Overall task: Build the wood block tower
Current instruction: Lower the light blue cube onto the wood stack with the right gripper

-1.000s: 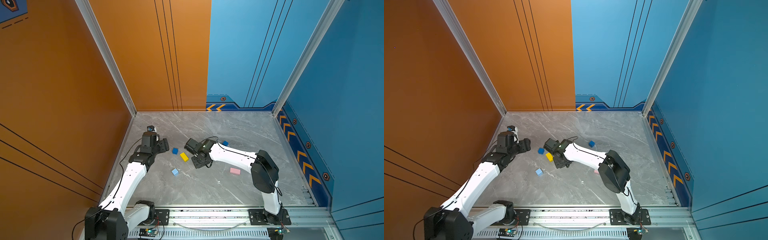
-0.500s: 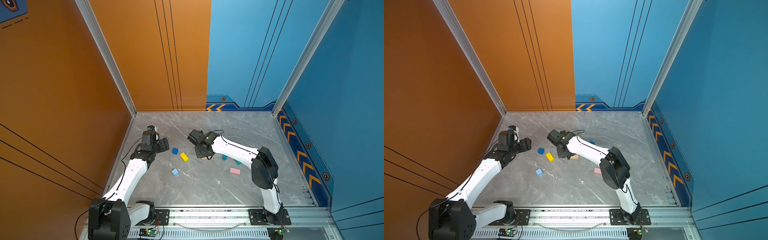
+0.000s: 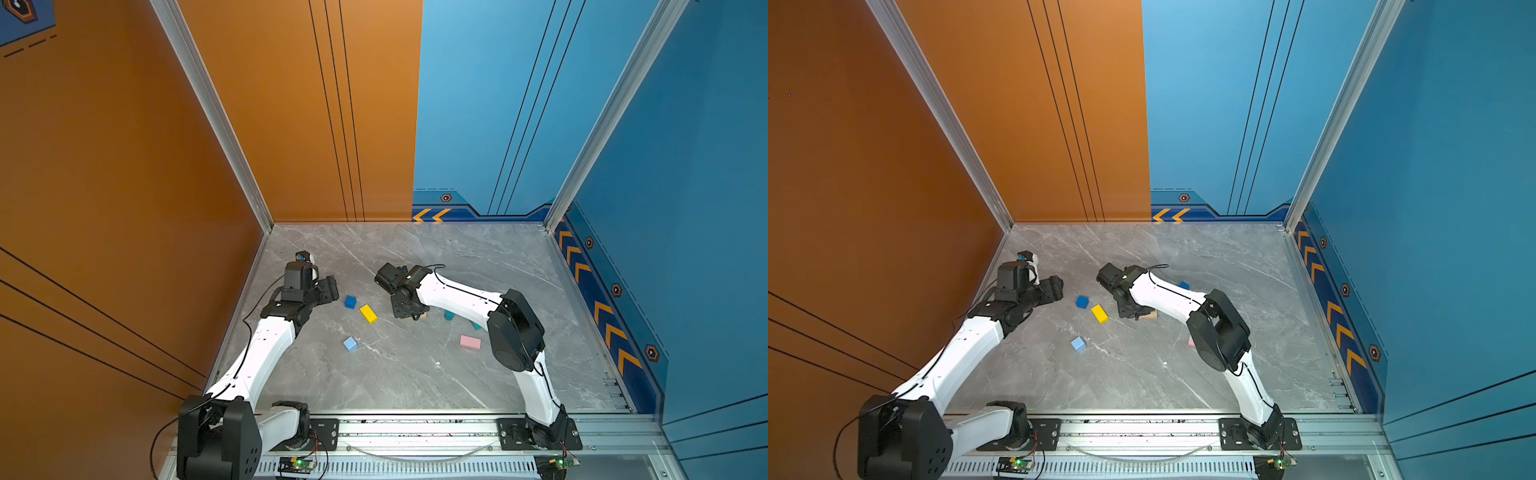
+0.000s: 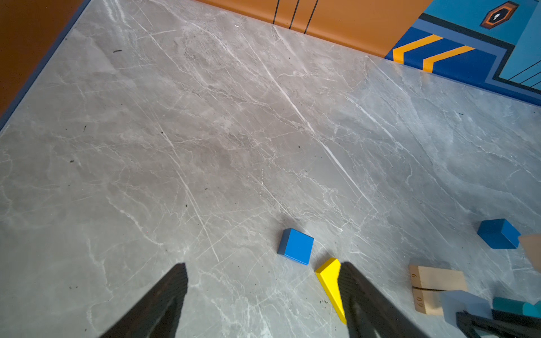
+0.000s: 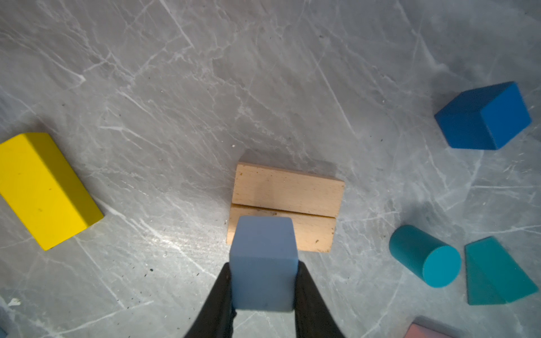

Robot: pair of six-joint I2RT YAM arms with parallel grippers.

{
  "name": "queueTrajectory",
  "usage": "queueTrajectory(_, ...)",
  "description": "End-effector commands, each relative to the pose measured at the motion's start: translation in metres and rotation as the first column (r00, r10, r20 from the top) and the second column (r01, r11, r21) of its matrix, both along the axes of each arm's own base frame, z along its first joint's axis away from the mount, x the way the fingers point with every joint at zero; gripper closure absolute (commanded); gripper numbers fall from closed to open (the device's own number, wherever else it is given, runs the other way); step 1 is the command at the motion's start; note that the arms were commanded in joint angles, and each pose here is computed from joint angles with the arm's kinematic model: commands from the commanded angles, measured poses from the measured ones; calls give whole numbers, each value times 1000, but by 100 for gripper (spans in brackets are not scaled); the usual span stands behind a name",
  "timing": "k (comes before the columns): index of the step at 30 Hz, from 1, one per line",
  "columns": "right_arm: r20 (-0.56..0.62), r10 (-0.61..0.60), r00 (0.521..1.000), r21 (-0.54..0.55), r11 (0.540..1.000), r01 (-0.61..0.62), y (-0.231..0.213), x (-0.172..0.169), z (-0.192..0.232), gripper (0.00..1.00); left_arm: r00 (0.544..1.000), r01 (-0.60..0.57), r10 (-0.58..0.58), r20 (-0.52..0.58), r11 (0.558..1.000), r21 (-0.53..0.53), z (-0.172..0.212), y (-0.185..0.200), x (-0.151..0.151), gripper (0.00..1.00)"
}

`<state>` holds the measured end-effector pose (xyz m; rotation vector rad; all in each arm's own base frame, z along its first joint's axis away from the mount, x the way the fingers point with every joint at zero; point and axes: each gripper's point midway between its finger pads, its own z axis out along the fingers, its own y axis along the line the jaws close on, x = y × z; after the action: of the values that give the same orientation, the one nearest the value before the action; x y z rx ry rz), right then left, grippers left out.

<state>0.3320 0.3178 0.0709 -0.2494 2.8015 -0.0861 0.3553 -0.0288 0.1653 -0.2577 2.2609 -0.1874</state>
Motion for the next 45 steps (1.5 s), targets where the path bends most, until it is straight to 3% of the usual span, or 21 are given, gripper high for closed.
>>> queueTrajectory(1,-4,-39,999,29,999,39,-2,2,1,100,1000,0,0,-7,1000,-13,-4,1,0,17)
queueTrajectory(45,-44,-101,994,81,991,104,-6,7,-16,98,1000,-8,8,-18,1000,-13,-7,4,0,17)
